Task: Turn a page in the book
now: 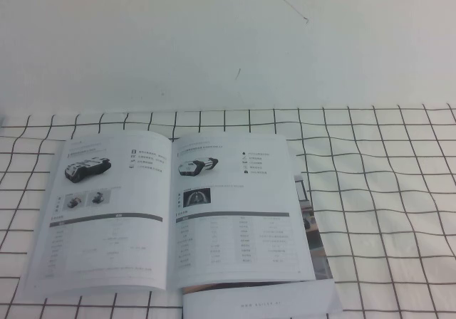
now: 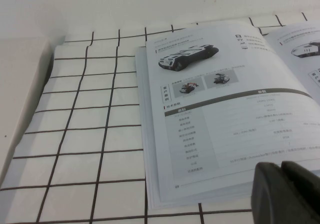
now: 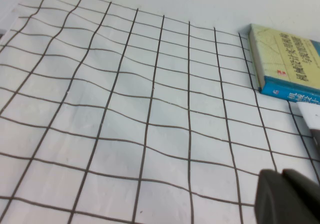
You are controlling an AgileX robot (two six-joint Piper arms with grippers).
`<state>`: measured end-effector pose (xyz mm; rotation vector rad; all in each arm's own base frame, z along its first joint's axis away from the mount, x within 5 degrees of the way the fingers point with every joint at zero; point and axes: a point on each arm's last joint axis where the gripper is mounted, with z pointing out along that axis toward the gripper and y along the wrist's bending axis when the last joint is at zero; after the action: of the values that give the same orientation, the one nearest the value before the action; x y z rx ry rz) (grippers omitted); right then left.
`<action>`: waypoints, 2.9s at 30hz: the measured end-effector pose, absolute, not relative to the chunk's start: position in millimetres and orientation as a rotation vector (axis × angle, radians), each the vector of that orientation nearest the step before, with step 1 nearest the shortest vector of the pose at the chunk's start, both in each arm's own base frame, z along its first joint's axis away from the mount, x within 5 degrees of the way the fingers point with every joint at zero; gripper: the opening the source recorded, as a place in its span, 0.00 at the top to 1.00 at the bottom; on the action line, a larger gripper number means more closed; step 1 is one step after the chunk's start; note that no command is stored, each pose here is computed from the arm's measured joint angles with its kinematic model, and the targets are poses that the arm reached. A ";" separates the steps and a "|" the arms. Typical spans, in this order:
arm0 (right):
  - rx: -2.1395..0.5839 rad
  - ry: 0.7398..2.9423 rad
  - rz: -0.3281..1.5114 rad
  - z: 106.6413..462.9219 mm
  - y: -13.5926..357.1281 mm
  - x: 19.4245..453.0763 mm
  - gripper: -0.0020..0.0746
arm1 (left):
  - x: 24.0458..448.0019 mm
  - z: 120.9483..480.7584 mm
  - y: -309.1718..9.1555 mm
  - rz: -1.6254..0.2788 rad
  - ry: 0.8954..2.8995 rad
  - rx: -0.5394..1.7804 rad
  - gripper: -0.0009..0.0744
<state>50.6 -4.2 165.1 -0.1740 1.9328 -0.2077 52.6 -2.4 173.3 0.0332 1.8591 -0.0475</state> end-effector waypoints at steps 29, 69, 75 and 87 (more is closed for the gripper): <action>-0.154 1.536 -0.229 200.3 -2.6 56.6 0.98 | 56.1 207.4 -3.5 -0.065 1.465 0.033 0.99; -0.080 1.101 -0.213 369.2 0.0 -5.5 0.98 | 21.2 336.6 -0.4 -0.140 1.468 -0.051 0.99; -0.087 1.511 -0.133 377.6 0.4 26.3 0.98 | 55.7 332.8 -4.2 -0.166 1.750 -0.077 0.99; -0.271 2.077 0.057 342.7 12.3 114.8 0.98 | 137.1 300.8 -45.7 -0.604 2.181 0.097 0.99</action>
<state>114.8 12.3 342.7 -0.2714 2.0765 0.0572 137.1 -45.7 300.8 0.0971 2.1813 -0.6043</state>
